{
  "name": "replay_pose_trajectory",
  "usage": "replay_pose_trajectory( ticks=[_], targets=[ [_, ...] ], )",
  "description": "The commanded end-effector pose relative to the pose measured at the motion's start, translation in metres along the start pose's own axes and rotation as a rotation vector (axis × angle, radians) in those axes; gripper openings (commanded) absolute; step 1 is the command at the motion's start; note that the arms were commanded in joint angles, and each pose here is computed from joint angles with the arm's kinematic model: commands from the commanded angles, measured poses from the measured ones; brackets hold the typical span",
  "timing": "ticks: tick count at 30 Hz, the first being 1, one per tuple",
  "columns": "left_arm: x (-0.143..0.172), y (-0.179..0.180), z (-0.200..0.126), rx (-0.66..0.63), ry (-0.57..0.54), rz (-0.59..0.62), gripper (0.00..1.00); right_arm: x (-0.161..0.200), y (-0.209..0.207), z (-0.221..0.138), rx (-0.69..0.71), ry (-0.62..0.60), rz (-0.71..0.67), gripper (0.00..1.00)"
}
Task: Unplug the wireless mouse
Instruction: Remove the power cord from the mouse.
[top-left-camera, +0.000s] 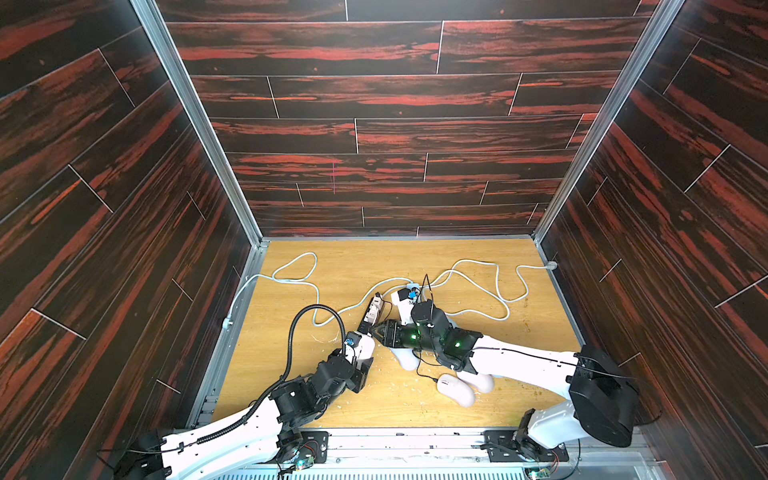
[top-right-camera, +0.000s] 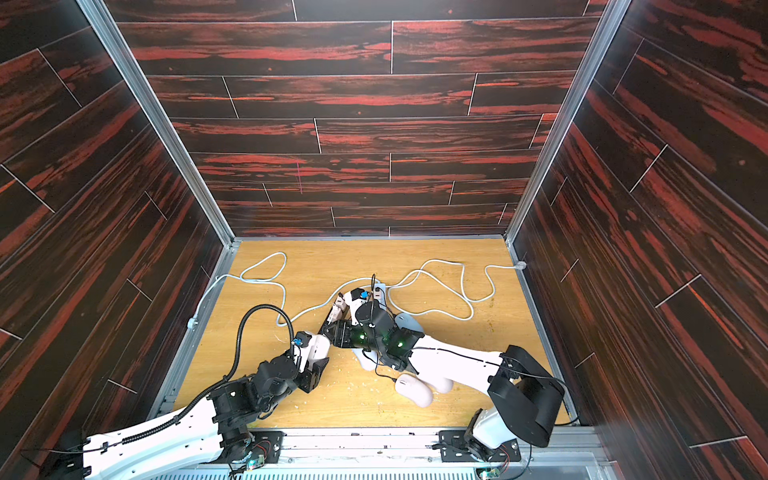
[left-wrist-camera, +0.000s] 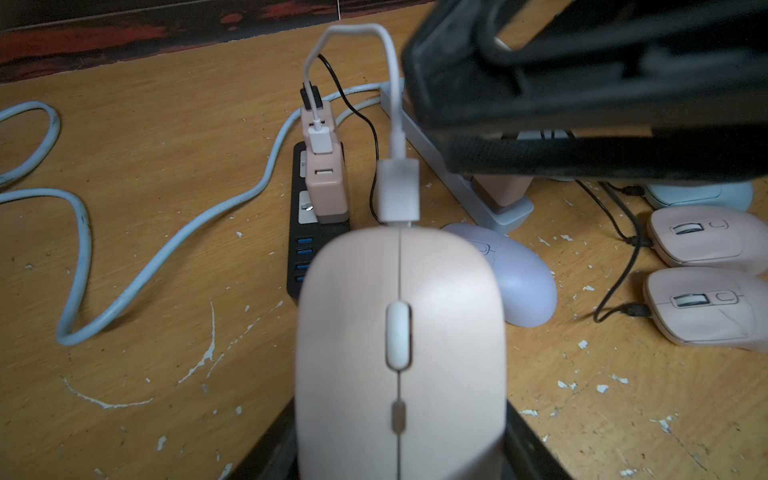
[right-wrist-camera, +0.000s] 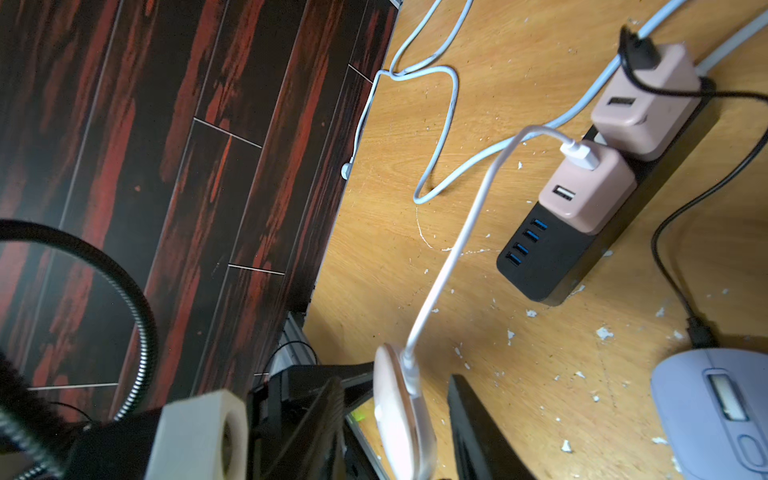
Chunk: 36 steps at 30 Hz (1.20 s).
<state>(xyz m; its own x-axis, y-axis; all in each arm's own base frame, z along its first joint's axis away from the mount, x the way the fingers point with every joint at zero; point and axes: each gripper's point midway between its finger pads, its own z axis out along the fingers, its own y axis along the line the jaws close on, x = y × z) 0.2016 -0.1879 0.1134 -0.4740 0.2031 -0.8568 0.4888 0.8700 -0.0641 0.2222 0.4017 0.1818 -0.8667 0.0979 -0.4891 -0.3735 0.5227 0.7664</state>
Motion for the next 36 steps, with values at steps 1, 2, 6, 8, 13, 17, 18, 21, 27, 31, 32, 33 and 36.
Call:
replay_pose_trajectory(
  ticks=[1,2,6,8,13,17,18,21,27,31,32,33,36],
  targets=[
    [-0.005,-0.001,0.000,0.005,-0.022,-0.014,0.00,-0.004,0.012,0.006,-0.024,0.004,-0.003,0.39],
    [-0.005,-0.002,0.000,0.006,-0.022,-0.012,0.00,-0.005,0.010,0.007,-0.012,0.006,-0.001,0.38],
    [-0.006,-0.002,0.000,0.006,-0.022,-0.008,0.00,-0.004,0.007,0.008,0.005,0.013,0.002,0.38],
    [-0.006,-0.003,0.000,0.010,-0.020,-0.010,0.00,-0.003,0.006,0.010,0.011,0.021,0.007,0.37],
    [-0.006,-0.004,0.001,0.013,-0.016,-0.010,0.00,0.003,-0.002,0.014,0.041,0.046,0.023,0.36],
    [-0.006,-0.004,0.001,0.016,-0.017,-0.013,0.00,0.005,-0.003,0.016,0.037,0.056,0.025,0.33],
    [-0.006,-0.005,0.001,0.017,-0.017,-0.012,0.00,0.005,-0.003,0.016,0.039,0.057,0.026,0.33],
    [-0.006,-0.005,0.001,0.023,-0.018,-0.014,0.00,0.005,-0.004,0.018,0.045,0.058,0.029,0.32],
    [-0.006,-0.009,0.001,0.046,-0.019,-0.017,0.00,0.005,-0.003,0.020,0.034,0.059,0.033,0.29],
    [-0.008,-0.013,-0.001,0.068,-0.027,-0.019,0.00,0.003,-0.002,0.020,0.029,0.049,0.037,0.24],
    [-0.008,-0.013,-0.001,0.070,-0.028,-0.019,0.00,0.002,-0.001,0.020,0.025,0.050,0.037,0.24],
    [-0.008,-0.013,-0.001,0.069,-0.029,-0.020,0.00,0.002,0.001,0.021,0.021,0.051,0.037,0.22],
    [-0.009,-0.011,-0.001,0.061,-0.029,-0.018,0.00,0.003,0.002,0.022,0.016,0.061,0.039,0.19]
  ],
)
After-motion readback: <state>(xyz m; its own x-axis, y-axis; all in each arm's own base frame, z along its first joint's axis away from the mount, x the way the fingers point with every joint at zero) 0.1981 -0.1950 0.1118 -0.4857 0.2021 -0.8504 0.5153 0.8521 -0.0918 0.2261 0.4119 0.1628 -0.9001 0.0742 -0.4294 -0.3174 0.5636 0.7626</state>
